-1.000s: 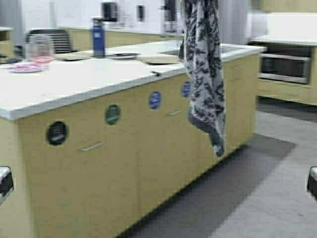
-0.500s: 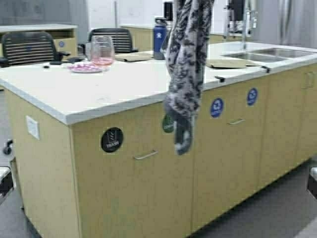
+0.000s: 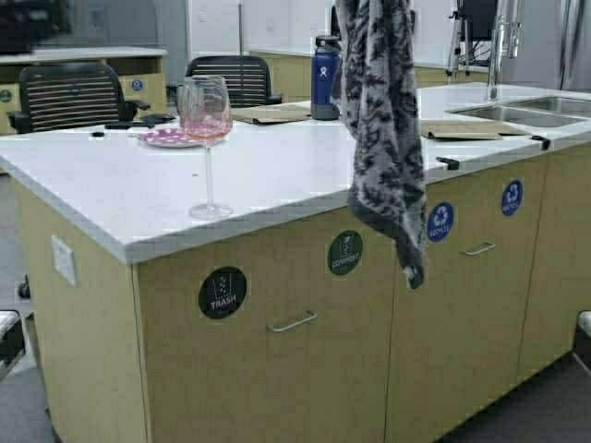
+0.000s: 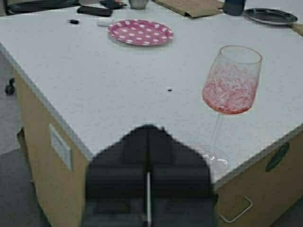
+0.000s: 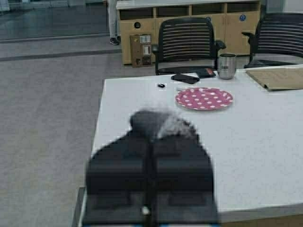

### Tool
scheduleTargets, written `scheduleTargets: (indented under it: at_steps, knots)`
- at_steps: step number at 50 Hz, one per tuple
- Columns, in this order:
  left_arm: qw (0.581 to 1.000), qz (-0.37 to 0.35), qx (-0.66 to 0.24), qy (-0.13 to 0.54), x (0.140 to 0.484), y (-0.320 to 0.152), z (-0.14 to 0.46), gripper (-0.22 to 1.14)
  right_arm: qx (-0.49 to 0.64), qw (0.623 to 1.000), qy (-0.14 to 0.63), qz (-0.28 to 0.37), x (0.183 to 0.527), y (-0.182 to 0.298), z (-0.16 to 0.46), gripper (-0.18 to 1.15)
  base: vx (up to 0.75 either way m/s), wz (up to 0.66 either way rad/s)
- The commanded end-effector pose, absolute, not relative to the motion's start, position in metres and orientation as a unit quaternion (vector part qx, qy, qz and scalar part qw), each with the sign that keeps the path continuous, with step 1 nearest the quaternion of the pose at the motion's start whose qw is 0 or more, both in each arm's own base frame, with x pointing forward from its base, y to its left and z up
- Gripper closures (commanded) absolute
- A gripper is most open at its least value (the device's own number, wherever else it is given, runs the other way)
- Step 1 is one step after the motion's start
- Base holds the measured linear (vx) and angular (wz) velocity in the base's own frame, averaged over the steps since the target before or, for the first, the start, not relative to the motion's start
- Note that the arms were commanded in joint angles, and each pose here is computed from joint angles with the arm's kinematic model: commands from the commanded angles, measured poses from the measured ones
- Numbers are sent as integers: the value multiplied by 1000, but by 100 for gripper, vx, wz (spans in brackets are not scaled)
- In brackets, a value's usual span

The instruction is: Get the cloth and wipe up the spill under the wine glass

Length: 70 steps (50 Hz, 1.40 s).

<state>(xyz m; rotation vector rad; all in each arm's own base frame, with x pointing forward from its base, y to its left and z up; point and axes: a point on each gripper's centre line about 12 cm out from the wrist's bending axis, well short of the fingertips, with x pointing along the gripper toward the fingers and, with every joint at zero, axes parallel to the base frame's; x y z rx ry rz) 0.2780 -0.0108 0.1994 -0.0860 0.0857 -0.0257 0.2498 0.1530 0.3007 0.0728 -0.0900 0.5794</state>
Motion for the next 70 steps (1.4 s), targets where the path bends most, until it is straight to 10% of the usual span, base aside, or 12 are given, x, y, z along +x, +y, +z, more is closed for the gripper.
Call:
scheduleTargets:
  at_steps: [1, 23, 70]
  knots:
    - [998, -48, -32, 36, 295, -27, 188, 72, 40, 955, -60, 288, 249, 154, 307, 90, 27, 0]
    - [984, -166, -27, 60, 309, -78, 85, -9, 45, 953, -74, 289, 248, 153, 309, 90, 24, 6]
    - [934, -350, -52, -56, 352, -176, -18, -9, 49, 952, -90, 290, 247, 153, 312, 90, 15, 7]
